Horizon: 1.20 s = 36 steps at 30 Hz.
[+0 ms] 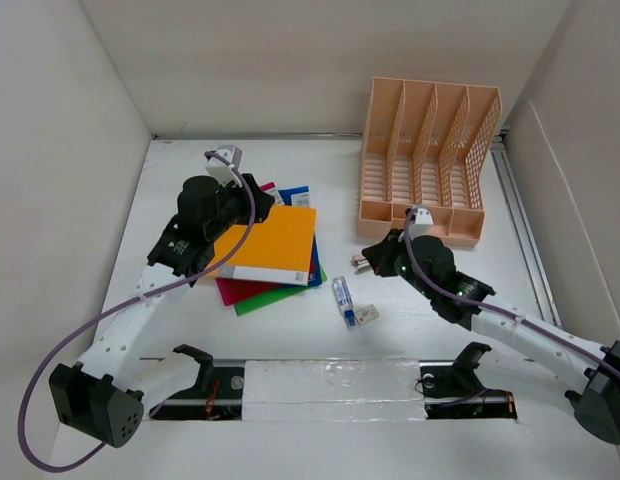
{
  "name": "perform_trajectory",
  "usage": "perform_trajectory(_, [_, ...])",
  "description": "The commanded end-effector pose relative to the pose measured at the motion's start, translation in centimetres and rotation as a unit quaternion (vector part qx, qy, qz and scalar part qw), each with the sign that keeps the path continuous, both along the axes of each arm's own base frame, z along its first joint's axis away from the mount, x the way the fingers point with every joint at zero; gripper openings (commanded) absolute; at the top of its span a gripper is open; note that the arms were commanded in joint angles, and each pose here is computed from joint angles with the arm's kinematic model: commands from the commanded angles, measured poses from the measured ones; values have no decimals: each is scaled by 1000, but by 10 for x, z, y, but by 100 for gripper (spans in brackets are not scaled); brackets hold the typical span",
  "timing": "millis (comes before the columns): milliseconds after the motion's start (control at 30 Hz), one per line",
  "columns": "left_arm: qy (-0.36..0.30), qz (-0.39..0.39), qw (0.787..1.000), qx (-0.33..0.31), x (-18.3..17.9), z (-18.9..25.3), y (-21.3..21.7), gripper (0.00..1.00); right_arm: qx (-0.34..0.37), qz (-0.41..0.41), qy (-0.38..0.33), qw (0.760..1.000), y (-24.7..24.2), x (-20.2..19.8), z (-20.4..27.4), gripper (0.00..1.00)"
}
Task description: Organize the desk
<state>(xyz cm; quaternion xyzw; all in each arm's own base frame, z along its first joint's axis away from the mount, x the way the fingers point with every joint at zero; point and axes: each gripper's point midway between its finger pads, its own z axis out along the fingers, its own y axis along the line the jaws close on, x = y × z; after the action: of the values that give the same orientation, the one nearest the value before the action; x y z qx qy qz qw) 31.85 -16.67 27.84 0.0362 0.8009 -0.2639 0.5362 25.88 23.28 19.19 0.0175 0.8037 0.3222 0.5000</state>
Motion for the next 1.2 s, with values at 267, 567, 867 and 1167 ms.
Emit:
perform_trajectory(267, [-22,-18,1000,-6,0,7,-5,0,-87,72,139,984,3,-44,-68,53])
perform_trajectory(567, [-23,-11,1000,-4,1,7,-3,3,-136,36,200,970,5,-38,-112,57])
perform_trajectory(867, [-18,-23,1000,-9,-3,6,-6,5,-129,-101,168,972,-21,35,-100,65])
perform_trajectory(1167, [-20,-31,999,-12,-5,7,-9,15,-107,-89,182,973,-2,74,-109,78])
